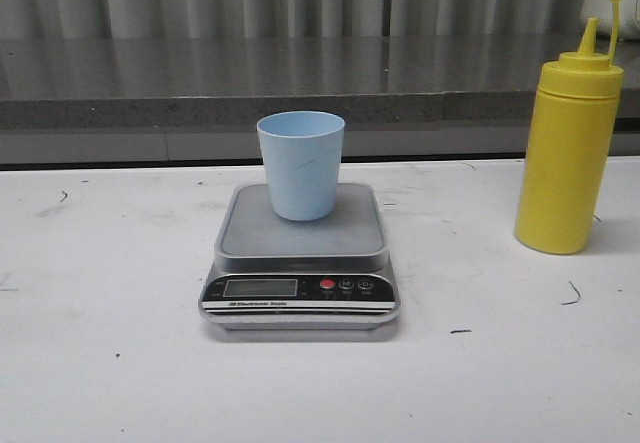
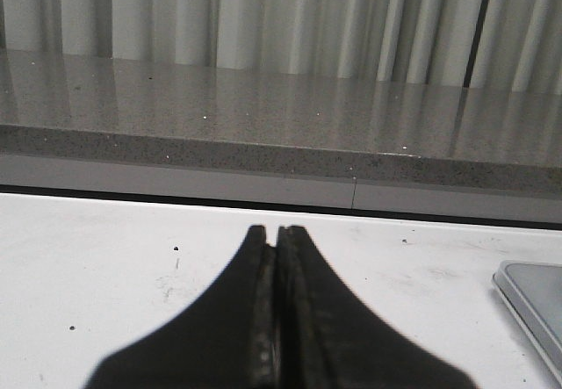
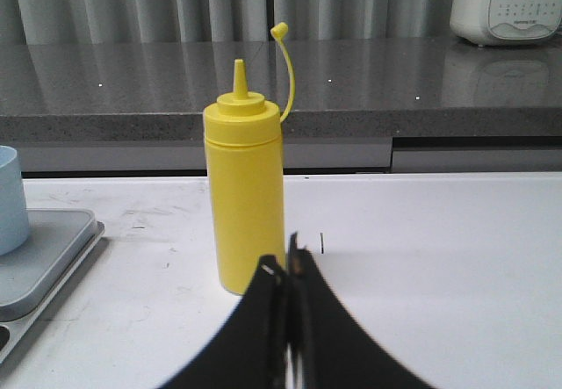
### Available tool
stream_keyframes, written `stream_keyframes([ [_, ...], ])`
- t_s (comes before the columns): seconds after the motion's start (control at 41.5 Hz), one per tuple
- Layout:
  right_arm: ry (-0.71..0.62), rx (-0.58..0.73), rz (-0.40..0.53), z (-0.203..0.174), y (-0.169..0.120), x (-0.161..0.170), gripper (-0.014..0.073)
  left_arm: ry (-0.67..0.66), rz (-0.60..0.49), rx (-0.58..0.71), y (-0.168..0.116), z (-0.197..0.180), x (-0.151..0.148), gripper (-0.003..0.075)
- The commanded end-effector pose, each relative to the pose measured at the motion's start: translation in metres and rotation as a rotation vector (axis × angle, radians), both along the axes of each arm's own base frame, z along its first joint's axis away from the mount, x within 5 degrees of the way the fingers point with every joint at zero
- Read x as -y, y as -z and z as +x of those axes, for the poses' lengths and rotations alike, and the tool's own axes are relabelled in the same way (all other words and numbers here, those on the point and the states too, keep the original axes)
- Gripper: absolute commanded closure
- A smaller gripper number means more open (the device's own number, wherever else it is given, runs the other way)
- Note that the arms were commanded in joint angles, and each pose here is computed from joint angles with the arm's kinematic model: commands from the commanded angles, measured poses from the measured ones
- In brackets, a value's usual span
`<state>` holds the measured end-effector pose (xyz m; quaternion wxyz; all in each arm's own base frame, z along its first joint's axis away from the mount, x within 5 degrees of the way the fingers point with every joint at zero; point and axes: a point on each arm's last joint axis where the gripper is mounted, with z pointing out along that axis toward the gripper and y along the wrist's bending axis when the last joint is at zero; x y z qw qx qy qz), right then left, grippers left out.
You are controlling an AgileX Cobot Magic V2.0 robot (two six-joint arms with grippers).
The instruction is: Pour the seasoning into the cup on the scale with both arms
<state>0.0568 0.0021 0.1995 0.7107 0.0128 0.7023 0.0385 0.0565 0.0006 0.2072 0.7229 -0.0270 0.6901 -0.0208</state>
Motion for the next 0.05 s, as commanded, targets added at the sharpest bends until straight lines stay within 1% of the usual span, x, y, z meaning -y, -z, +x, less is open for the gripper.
stream_keyframes([
  [0.0,0.001,0.110,-0.002,-0.0022,-0.0100,0.0002,0.0716,-0.002,0.001,0.086,-0.0034,-0.0017,-0.0001,0.0740],
  [0.024,0.001,0.110,-0.002,-0.0022,-0.0100,0.0002,0.0716,-0.002,0.001,0.086,-0.0034,-0.0017,-0.0001,0.0740],
])
